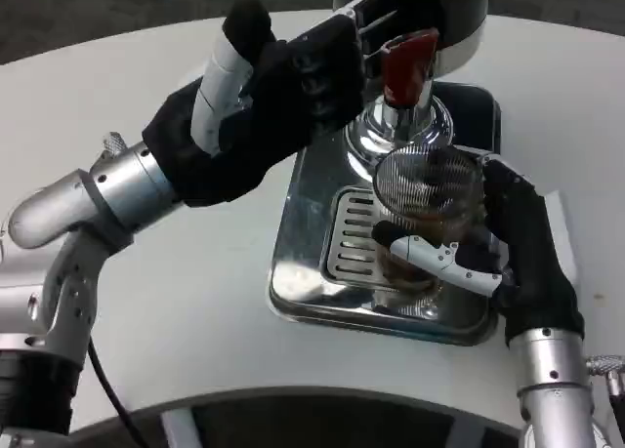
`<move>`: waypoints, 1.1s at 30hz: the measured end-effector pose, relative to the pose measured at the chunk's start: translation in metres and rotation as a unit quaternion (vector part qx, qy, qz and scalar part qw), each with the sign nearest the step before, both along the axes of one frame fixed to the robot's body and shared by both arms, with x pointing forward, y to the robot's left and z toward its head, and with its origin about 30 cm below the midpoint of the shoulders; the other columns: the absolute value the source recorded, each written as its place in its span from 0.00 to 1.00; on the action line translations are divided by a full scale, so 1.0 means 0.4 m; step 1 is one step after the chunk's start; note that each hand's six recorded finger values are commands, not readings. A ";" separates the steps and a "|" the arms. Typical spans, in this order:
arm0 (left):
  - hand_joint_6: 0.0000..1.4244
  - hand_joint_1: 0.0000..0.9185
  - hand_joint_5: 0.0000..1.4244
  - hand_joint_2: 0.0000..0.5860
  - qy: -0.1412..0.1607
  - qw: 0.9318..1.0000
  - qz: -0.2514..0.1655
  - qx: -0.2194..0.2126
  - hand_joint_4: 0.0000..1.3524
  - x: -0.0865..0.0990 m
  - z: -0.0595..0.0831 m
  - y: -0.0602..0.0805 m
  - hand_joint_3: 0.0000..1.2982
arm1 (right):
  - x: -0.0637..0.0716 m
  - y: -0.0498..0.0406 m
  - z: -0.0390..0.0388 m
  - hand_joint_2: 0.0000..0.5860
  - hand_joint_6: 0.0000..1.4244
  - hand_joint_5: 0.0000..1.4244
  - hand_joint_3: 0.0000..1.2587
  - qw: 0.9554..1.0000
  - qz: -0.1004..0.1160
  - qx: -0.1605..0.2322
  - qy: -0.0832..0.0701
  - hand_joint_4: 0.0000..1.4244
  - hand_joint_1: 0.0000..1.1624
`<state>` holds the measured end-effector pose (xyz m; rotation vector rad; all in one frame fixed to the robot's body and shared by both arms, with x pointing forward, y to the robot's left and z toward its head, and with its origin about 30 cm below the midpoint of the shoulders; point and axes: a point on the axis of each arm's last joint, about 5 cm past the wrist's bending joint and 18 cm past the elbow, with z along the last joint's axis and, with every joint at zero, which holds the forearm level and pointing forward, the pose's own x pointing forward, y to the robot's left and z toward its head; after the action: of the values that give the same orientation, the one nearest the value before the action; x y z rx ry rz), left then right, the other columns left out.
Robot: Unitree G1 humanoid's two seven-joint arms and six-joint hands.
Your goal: Grasp the cup under the faucet to collect the drink, then remove the cup.
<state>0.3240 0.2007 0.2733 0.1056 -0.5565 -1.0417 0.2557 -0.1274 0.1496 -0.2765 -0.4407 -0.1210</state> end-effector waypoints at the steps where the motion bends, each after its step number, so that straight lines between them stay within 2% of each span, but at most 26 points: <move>1: 0.00 0.00 0.00 0.08 -0.003 1.000 0.003 0.005 0.00 -0.003 0.002 0.003 0.00 | -0.001 0.000 0.000 0.24 0.68 0.63 0.57 1.000 0.000 0.000 0.000 0.52 0.89; 11: 0.00 0.00 0.00 0.08 -0.003 0.999 0.031 0.038 0.00 -0.039 0.022 0.058 0.00 | -0.023 -0.010 0.007 0.24 0.68 0.63 0.57 1.000 -0.006 0.001 -0.008 0.53 0.89; 18: 0.00 0.00 0.00 0.08 -0.013 0.999 0.025 0.032 0.00 -0.073 0.045 0.074 0.01 | -0.030 -0.010 0.010 0.24 0.68 0.63 0.57 1.000 -0.007 0.003 -0.010 0.53 0.89; 23: 0.00 0.00 0.00 0.09 -0.014 0.999 0.040 0.028 0.00 -0.105 0.052 0.107 0.01 | -0.040 -0.014 0.010 0.24 0.68 0.64 0.57 1.000 -0.007 0.002 -0.008 0.54 0.89; 29: 0.00 0.00 0.00 0.09 -0.011 0.998 0.063 0.022 0.00 -0.138 0.043 0.144 0.02 | -0.054 -0.016 0.011 0.24 0.68 0.64 0.57 1.000 -0.005 0.003 -0.004 0.54 0.89; 33: 0.00 0.00 0.00 0.09 0.005 0.995 0.092 0.030 0.00 -0.165 0.019 0.182 0.03 | -0.072 -0.019 0.023 0.24 0.68 0.64 0.57 1.000 -0.001 0.003 -0.012 0.54 0.89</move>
<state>0.2578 0.2736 0.2809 0.2004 -0.4959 -0.8782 0.2271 -0.1351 0.1590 -0.2687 -0.4628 -0.1270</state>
